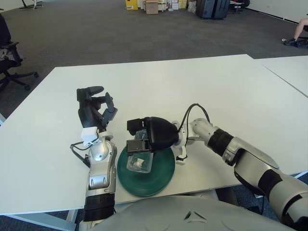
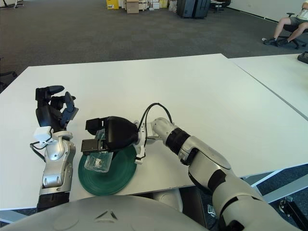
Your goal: Put the bottle into the plate.
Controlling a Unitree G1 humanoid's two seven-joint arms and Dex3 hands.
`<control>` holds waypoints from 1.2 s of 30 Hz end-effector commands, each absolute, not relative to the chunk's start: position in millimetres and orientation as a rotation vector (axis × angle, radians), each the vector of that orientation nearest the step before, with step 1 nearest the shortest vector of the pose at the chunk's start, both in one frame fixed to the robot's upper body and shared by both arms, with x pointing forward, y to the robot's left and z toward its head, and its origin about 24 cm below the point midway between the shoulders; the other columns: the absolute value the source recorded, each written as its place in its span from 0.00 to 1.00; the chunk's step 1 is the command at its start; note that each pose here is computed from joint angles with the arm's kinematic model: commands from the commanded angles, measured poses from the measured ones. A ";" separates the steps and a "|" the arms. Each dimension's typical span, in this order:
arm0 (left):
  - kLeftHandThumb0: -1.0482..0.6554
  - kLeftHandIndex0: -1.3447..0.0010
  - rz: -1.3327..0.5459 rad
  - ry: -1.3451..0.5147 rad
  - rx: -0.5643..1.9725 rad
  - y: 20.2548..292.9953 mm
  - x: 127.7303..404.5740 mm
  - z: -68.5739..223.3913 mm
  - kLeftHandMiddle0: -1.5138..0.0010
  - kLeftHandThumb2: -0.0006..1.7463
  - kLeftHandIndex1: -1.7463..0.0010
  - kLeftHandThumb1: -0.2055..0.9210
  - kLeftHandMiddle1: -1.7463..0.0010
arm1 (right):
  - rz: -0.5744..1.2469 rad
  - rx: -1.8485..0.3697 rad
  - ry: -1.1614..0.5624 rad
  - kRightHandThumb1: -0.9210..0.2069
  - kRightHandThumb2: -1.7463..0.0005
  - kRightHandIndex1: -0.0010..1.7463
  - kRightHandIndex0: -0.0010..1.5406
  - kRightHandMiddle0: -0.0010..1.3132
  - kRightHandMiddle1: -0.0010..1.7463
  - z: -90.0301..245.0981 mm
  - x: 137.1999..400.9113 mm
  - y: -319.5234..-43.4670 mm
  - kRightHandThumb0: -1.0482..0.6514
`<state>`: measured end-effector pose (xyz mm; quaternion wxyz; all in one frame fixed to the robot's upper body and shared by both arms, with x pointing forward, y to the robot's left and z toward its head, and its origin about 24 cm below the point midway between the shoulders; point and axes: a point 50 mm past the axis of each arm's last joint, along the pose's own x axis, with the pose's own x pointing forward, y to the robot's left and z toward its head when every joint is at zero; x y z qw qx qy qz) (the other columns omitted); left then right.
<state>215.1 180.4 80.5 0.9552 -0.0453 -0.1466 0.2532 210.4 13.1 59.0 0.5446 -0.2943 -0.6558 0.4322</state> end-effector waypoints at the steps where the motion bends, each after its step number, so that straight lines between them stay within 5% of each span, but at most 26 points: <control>1: 0.39 0.77 0.512 -0.324 -0.097 179.6 214.7 84.2 0.75 0.45 0.00 0.83 0.07 | 0.970 -0.701 -1.565 0.39 0.37 1.00 0.69 0.37 1.00 61.4 215.2 12.8 0.37; 36: 0.39 0.77 0.513 -0.323 -0.090 180.3 214.5 85.4 0.75 0.44 0.00 0.84 0.06 | 0.992 -0.762 -1.589 0.47 0.30 1.00 0.71 0.42 1.00 51.8 217.3 13.9 0.35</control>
